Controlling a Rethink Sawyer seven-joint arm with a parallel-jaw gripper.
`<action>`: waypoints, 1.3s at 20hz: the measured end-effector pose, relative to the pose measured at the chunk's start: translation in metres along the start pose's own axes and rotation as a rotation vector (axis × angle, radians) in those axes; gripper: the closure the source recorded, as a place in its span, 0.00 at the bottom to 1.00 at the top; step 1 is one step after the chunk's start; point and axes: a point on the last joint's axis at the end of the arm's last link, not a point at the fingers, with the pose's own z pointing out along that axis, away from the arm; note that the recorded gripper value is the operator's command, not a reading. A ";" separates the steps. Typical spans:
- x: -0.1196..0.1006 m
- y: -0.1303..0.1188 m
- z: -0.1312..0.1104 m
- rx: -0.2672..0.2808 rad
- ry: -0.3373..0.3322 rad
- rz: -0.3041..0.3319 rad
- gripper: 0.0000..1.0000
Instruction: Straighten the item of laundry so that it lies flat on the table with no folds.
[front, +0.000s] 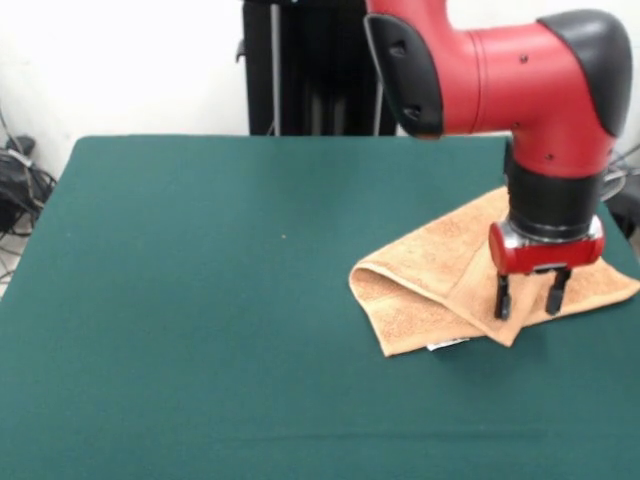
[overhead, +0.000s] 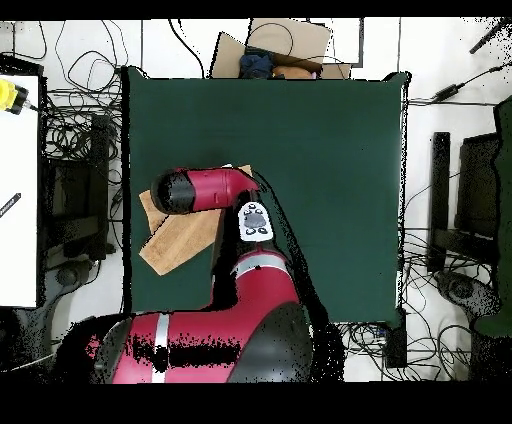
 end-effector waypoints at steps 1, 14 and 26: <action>-0.002 0.001 -0.005 0.001 -0.006 -0.002 0.00; -0.007 -0.007 -0.024 0.007 -0.023 0.007 0.00; 0.015 -0.011 0.012 0.000 0.030 0.009 0.00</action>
